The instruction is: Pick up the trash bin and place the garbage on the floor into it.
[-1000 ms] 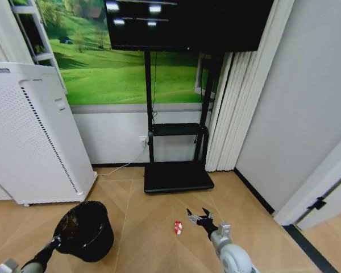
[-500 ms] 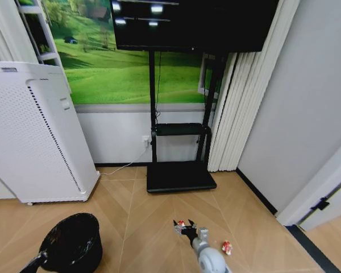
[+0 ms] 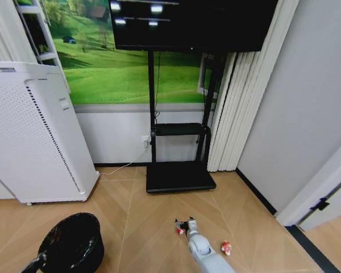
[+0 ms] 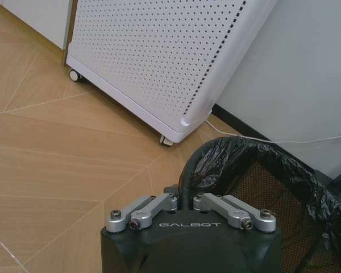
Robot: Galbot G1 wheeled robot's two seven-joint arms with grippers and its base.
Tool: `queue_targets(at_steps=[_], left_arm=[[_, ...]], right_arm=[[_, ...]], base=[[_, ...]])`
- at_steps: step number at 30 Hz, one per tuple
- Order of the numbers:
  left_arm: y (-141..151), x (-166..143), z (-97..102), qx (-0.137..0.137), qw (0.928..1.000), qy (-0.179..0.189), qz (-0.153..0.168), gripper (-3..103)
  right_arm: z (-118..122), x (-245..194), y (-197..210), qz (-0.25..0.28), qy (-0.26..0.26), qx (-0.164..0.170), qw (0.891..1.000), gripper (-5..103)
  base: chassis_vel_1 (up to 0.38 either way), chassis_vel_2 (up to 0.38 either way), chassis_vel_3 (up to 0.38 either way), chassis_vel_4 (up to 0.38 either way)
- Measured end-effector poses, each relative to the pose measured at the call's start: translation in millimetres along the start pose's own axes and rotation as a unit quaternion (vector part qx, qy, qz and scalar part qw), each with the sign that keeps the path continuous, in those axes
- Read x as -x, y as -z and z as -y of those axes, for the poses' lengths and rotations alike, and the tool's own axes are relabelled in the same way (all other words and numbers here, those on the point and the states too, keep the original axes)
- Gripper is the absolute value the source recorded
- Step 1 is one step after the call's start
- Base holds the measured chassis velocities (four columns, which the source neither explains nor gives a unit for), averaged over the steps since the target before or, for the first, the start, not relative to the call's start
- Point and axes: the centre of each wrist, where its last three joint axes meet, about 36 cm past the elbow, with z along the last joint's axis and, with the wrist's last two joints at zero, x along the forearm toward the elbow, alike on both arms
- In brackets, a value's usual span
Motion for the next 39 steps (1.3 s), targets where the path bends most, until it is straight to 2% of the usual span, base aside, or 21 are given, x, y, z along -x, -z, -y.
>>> queue_targets(at_steps=[14,20,24,26,27,30,31,32,34,35,36,38,39], left_arm=[[-2.1,6.3,6.2,-0.001,1.0000,-0.002,-0.003,7],[0.0,4.2,8.8,0.003,1.0000,-0.006,-0.007,7],[0.8,4.0,8.4,0.002,1.0000,-0.006,-0.007,7],[0.9,4.1,8.5,0.001,1.0000,-0.007,-0.007,7],[0.9,4.1,8.5,0.001,1.0000,-0.007,-0.007,7],[1.4,4.6,9.1,0.000,0.9999,-0.008,-0.007,7],[1.4,4.6,9.1,0.000,0.9999,-0.008,-0.007,7],[1.5,4.9,9.3,0.000,0.9999,-0.009,-0.007,7],[1.4,5.0,9.4,0.000,0.9999,-0.009,-0.007,7],[1.5,5.2,9.3,0.000,0.9999,-0.010,-0.008,7],[1.5,5.5,9.1,0.000,0.9999,-0.010,-0.008,7],[2.0,6.4,8.9,0.001,0.9999,-0.010,-0.008,7],[2.0,6.4,8.9,0.001,0.9999,-0.010,-0.008,7]], right_arm=[[-9.0,16.1,-29.3,-0.030,0.003,-0.018,0.999,100],[-12.6,30.7,-37.4,-0.034,-0.003,-0.047,0.998,100],[-15.6,32.9,-38.6,-0.037,-0.003,-0.053,0.998,98],[-19.4,36.0,-37.9,-0.039,-0.005,-0.058,0.998,92],[-19.4,36.0,-37.9,-0.039,-0.005,-0.058,0.998,92],[-22.0,38.7,-42.8,-0.048,-0.007,-0.064,0.997,75],[-22.0,38.7,-42.8,-0.048,-0.007,-0.064,0.997,75],[-22.6,39.1,-44.7,-0.051,-0.007,-0.066,0.996,70],[-22.9,39.2,-45.7,-0.052,-0.007,-0.068,0.996,70],[-22.9,39.0,-46.5,-0.052,-0.008,-0.069,0.996,59],[-23.0,38.8,-47.2,-0.053,-0.008,-0.069,0.996,59],[-22.2,38.3,-48.0,-0.052,-0.008,-0.070,0.996,48],[-22.2,38.3,-48.0,-0.052,-0.008,-0.070,0.996,48]], base=[[0.000,0.000,0.000,0.000],[0.000,0.000,0.000,0.000],[0.000,0.000,0.000,0.000],[0.000,0.000,0.000,0.000],[0.000,0.000,0.000,0.000],[0.000,0.000,0.000,0.000],[0.000,0.000,0.000,0.000],[0.000,0.000,0.000,0.000],[0.000,0.000,0.000,0.000],[0.000,0.000,0.000,0.000],[0.000,0.000,0.000,0.000],[0.000,0.000,0.000,0.000],[0.000,0.000,0.000,0.000]])
